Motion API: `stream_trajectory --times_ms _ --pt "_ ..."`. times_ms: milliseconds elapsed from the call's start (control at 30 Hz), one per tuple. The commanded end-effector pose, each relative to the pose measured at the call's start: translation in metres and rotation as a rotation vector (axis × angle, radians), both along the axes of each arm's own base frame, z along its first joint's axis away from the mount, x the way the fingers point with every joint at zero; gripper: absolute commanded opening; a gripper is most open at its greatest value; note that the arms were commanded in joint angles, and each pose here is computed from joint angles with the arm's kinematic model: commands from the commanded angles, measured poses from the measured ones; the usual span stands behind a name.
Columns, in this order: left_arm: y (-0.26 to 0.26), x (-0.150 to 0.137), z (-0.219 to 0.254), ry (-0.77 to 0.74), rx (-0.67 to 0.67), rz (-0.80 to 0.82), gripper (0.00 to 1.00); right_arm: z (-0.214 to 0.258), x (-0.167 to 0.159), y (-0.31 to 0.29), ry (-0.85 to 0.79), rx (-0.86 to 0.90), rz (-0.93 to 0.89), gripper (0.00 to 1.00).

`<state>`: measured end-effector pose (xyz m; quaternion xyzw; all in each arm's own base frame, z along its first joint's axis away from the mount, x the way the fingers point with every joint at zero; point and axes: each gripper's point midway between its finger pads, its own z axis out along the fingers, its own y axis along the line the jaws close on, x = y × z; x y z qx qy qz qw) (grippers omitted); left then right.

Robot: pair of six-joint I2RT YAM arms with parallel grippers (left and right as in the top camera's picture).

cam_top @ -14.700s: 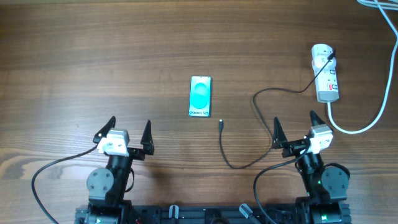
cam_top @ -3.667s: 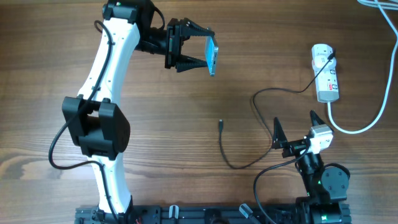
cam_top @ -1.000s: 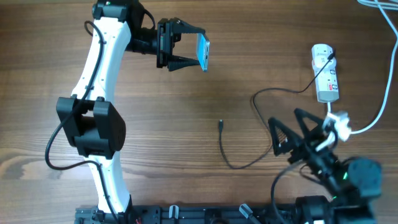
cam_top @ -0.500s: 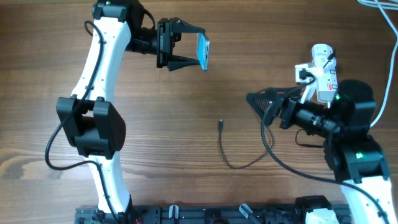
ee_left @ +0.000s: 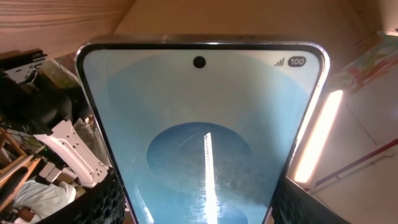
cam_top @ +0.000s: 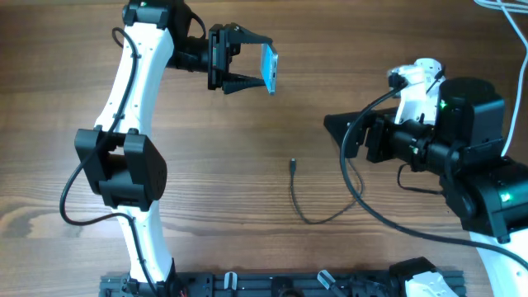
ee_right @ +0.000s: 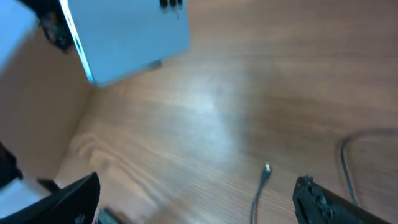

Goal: Plug charger to phone and switch on socket
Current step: 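Swing the right gripper from rest toward the held phone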

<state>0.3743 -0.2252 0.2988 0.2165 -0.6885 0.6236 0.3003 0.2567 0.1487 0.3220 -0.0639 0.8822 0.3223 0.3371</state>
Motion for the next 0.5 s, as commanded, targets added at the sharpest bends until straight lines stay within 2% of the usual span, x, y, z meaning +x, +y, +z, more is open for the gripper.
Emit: stream_trajectory --times_ms 0,167,267,467 --pt "-0.002 -0.008 0.028 -0.054 -0.056 0.000 0.58 0.001 -0.008 -0.004 -0.016 -0.121 -0.023 0.99" --pt "-0.002 -0.008 0.028 -0.054 -0.056 0.000 0.58 -0.004 -0.014 0.004 0.009 -0.258 -0.036 0.99" --pt "-0.002 -0.008 0.028 -0.054 -0.056 0.000 0.58 0.009 -0.014 0.013 0.005 -0.296 -0.043 0.96" --pt "-0.002 -0.008 0.028 -0.054 -0.056 0.000 0.58 0.041 -0.006 0.055 -0.038 -0.330 0.003 0.96"
